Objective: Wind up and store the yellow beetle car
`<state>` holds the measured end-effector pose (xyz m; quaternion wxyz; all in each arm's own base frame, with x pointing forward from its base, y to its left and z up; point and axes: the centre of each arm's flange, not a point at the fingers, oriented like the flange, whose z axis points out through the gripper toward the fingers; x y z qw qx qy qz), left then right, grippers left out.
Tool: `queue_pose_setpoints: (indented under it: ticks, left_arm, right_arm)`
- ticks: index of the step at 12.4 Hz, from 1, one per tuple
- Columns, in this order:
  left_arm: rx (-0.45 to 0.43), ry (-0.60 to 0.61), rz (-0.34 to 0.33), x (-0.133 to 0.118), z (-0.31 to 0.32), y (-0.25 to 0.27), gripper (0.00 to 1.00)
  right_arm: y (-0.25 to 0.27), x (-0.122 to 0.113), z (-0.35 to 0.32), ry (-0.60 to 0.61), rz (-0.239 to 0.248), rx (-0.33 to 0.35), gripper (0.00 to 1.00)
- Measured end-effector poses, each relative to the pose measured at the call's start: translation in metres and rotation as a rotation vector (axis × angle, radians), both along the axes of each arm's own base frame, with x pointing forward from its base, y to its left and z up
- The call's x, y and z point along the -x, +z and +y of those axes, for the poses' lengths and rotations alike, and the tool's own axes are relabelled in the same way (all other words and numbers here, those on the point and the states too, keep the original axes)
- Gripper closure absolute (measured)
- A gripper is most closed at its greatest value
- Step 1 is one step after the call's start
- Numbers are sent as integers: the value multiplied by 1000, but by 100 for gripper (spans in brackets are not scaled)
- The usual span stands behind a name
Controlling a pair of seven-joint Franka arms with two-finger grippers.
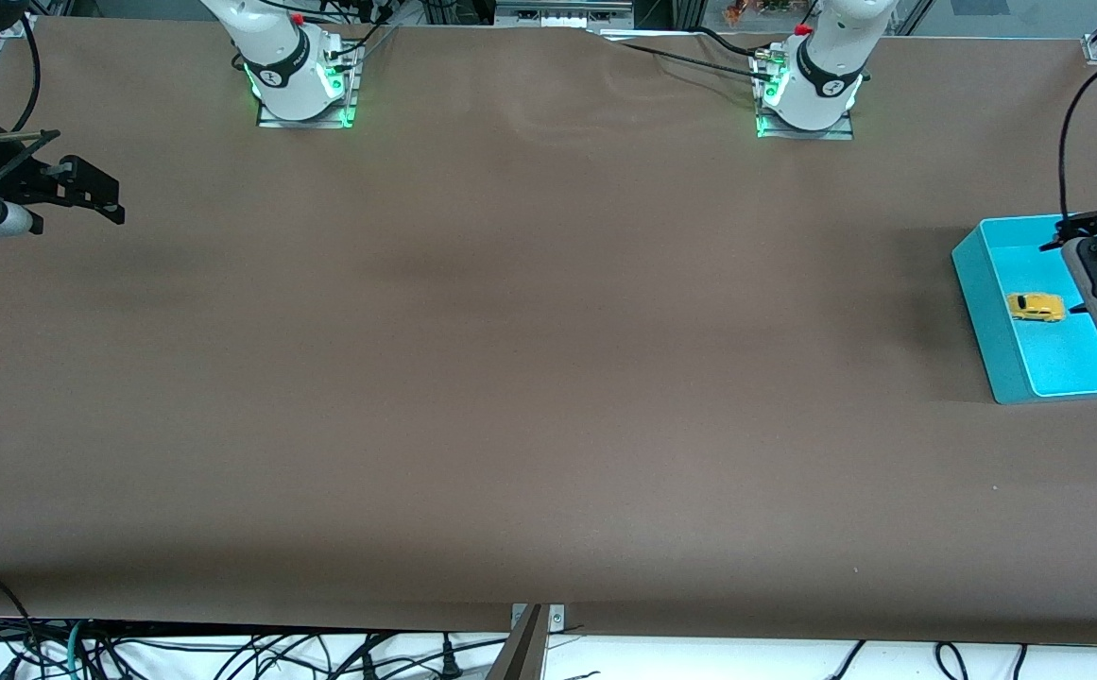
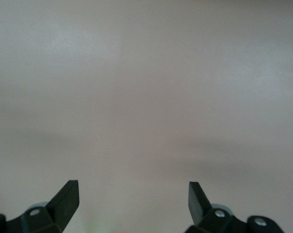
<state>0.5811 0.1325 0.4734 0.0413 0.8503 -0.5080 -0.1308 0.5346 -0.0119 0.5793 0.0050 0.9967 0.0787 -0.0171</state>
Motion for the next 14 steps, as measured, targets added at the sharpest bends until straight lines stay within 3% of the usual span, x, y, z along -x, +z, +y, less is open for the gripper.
queue_pose_setpoints:
  ticks: [5, 7, 11, 14]
  left_arm:
    - [-85, 257, -111, -9, -132, 65, 0]
    - [-68, 386, -112, -5, -168, 71, 0]
    - [-62, 577, -116, -15, -171, 74, 0]
    - [-82, 854, -192, -16, -173, 91, 0]
  right_arm:
    - [0, 0, 0, 1, 0, 0, 0]
    - [0, 0, 0, 1, 0, 0, 0]
    - [1, 0, 2, 3, -1, -1, 0]
    - [1, 0, 3, 5, -2, -1, 0]
